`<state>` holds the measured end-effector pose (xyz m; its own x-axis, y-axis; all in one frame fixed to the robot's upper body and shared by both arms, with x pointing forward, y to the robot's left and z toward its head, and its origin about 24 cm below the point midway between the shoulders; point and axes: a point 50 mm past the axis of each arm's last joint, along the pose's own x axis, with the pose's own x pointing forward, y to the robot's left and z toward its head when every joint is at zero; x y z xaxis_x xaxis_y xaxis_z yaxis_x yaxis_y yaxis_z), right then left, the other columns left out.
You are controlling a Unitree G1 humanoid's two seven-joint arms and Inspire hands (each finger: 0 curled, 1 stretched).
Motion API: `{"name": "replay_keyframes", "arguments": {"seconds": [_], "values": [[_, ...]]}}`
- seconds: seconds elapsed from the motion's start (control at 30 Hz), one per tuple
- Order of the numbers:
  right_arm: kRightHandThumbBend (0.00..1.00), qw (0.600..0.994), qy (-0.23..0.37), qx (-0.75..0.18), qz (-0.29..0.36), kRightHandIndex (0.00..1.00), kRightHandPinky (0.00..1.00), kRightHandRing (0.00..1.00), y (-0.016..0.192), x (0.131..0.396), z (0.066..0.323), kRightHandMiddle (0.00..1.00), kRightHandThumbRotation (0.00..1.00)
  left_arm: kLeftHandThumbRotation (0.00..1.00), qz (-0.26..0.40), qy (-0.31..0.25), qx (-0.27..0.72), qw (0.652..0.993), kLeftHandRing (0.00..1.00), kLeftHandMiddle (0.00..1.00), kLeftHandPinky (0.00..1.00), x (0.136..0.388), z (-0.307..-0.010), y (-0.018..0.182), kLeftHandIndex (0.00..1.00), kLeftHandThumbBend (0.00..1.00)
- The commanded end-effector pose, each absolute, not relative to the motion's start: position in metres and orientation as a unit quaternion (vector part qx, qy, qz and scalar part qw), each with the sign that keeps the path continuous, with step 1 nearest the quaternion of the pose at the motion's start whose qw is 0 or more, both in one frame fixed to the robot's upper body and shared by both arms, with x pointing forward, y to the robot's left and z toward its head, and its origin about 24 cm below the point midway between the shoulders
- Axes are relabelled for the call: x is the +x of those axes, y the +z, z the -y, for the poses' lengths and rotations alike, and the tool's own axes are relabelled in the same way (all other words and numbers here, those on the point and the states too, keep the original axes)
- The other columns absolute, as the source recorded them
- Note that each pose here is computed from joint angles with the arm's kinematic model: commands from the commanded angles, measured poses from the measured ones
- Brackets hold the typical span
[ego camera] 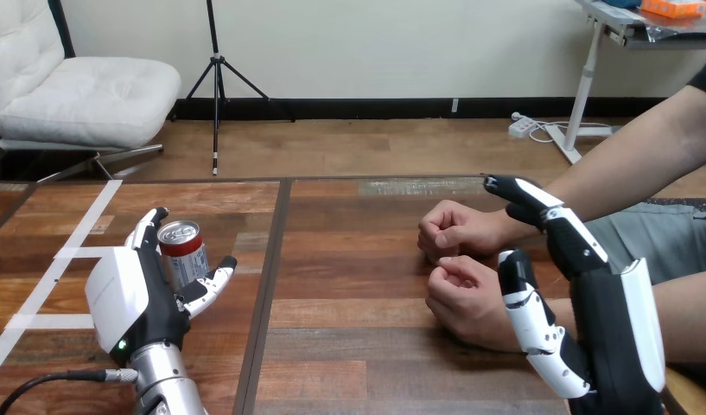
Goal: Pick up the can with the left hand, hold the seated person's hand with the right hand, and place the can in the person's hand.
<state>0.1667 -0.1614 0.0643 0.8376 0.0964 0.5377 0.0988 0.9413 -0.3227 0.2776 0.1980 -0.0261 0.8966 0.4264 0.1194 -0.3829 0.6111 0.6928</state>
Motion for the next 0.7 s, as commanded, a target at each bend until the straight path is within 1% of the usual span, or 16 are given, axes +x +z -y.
{"name": "replay_keyframes", "arguments": {"seconds": [0.0, 0.67], "values": [[0.28, 0.931, -0.007, -0.179, 0.319, 0.78, 0.8, 0.84, 0.0782, 0.1713, 0.1648, 0.81, 0.7, 0.27, 0.024, 0.226, 0.39, 0.892, 0.79, 0.84, 0.69, 0.3023, -0.1974, 0.0019, 0.83, 0.7], [0.3, 0.928, -0.007, -0.183, 0.325, 0.78, 0.79, 0.84, 0.0771, 0.1734, 0.166, 0.81, 0.67, 0.28, 0.013, 0.226, 0.399, 0.889, 0.78, 0.83, 0.69, 0.3079, -0.2025, 0.0049, 0.82, 0.7]]}}
